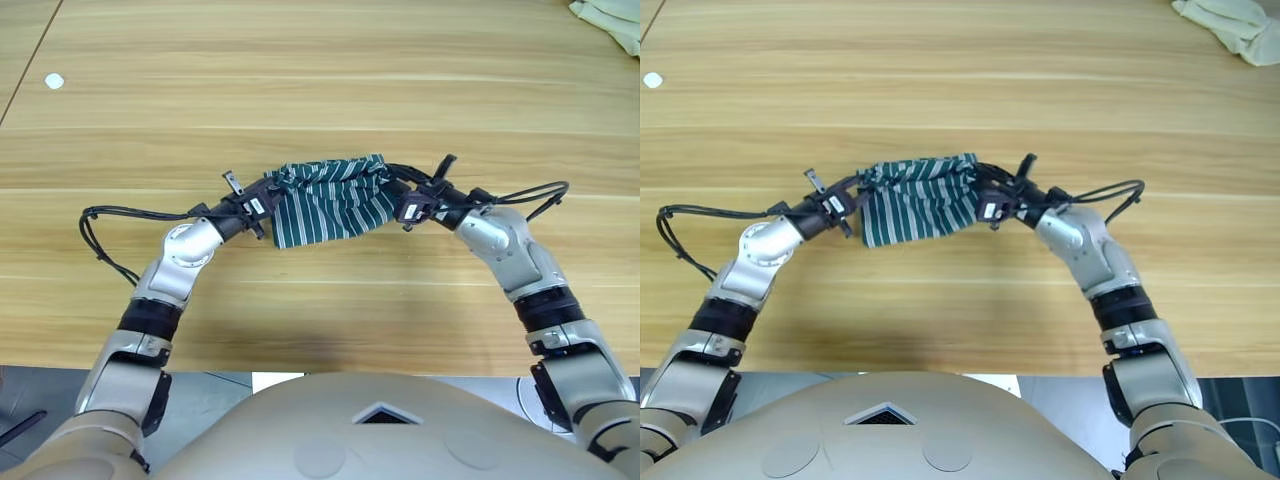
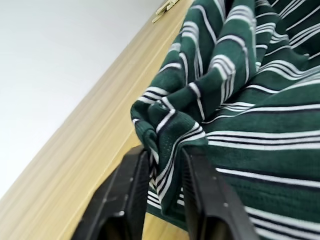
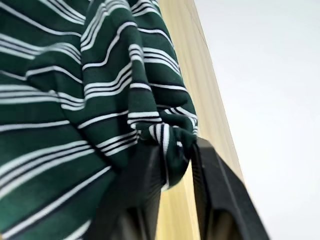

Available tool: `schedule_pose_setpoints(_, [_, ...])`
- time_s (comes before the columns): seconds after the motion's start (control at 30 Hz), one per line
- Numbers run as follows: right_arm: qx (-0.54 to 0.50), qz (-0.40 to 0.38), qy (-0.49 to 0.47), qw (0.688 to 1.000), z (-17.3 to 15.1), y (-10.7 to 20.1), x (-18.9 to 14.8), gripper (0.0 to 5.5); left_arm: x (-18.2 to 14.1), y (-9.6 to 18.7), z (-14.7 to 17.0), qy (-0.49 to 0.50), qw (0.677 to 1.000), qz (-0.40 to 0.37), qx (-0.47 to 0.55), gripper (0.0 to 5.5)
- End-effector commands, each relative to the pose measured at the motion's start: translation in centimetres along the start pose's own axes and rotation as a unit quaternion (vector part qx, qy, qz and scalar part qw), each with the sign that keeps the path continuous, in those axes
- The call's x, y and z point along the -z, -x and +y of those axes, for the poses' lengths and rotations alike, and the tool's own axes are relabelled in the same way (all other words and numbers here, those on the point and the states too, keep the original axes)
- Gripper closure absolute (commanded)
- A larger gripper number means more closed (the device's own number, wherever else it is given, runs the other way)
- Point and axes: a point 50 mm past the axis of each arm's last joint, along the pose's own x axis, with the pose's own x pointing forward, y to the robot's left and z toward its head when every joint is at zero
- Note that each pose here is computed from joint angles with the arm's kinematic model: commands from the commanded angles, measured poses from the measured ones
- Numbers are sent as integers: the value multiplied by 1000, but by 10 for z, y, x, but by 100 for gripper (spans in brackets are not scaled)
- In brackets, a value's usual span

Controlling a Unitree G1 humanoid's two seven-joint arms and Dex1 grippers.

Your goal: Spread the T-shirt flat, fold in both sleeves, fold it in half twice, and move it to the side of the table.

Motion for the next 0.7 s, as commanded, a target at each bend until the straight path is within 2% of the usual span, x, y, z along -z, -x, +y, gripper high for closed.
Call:
schedule_pose_setpoints(0.03, [24,1,10,1000,-11,-13,0,391,4,-9,3,12,1000,4,-26,388])
schedule_pose_setpoints(0.2, [77,33,11,996,-25,-35,10,291,13,-17,24,18,992,28,-120,294])
schedule_pose_setpoints(0.27, [101,48,-4,994,-29,-44,15,272,18,-21,34,17,985,43,-167,278])
schedule_pose_setpoints(0.37, [131,71,-25,988,-29,-52,23,272,28,-27,44,28,972,75,-219,278])
schedule_pose_setpoints(0.5, [156,-24,-103,982,-21,-58,-10,272,37,-25,42,36,967,96,-234,278])
schedule_pose_setpoints(0.57, [167,-82,-168,968,-16,-55,-35,272,48,-17,37,39,965,118,-232,278])
schedule_pose_setpoints(0.7, [168,-110,-231,952,-7,-38,-53,272,55,-4,33,67,960,115,-248,278])
